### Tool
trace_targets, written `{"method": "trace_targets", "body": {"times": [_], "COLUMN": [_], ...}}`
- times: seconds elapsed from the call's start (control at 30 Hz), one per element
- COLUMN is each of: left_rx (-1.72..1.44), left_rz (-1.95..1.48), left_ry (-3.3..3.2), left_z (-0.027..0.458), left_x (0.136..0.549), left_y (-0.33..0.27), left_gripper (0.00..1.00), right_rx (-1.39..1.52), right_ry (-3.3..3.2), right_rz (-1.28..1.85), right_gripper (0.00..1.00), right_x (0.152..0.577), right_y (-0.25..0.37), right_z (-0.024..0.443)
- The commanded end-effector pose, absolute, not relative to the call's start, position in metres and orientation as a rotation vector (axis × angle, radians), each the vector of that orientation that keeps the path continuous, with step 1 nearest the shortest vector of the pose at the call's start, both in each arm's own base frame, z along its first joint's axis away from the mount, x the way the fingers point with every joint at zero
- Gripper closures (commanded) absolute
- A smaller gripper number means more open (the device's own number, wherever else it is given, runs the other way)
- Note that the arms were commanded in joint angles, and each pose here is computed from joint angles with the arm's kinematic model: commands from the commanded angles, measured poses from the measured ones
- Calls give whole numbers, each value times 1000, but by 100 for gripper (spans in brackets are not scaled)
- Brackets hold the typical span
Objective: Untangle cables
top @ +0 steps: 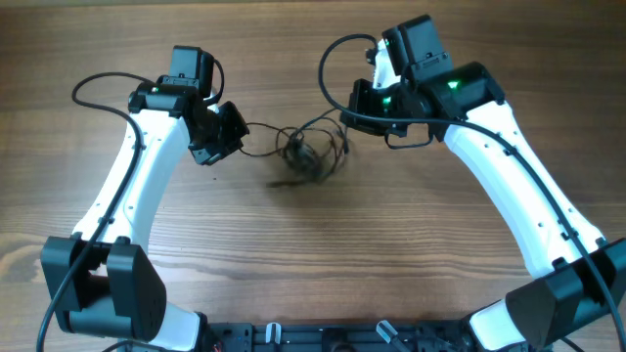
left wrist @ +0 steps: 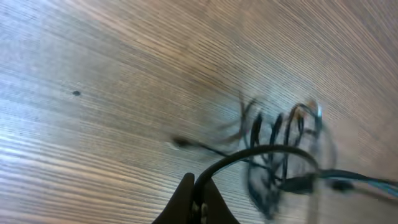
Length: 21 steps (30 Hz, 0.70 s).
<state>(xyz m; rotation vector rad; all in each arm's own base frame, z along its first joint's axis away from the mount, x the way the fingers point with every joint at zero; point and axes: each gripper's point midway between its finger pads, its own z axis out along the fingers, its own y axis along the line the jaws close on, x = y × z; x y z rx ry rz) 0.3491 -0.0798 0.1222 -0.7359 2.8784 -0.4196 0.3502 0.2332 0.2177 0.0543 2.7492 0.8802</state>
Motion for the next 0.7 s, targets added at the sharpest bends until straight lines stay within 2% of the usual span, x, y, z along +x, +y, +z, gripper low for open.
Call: {"method": "trace_targets", "body": {"times": [0.0,0.13,0.27,0.33,0.4,0.47,0.53,0.6,0.67], "left_rx": [-945,-951,-755,-764,-770,-587,-368,-284,-272], "left_rz": [-274,-295,-554,-620,-717,-972,-1268,-1332,-1298], "left_ry": [2840,2847,2870,2838,2785,2700,2480,2344,2213], "left_z": [114,114,127,138,156,189,255,297,346], "left_x": [346,345,352,354,355,357,359,358,358], "left_y": [-56,-57,-85,-84,-82,-97,-108,-105,-92], "left_gripper": [96,96,96,96,96,96,96,96,96], "right_rx": [188,519,490,354,273,288,359,458,713], "right_ry": [2731,2724,2760,2722,2589,2438,2292,2251,2191], "right_rz": [824,359,424,563,604,570,433,275,-53], "right_gripper": [96,96,96,96,96,96,96,96,96], "right_x": [354,360,353,355,359,365,364,361,348], "right_y": [223,161,169,185,184,170,138,109,54], "right_z": [226,202,202,222,265,302,333,335,321]}}
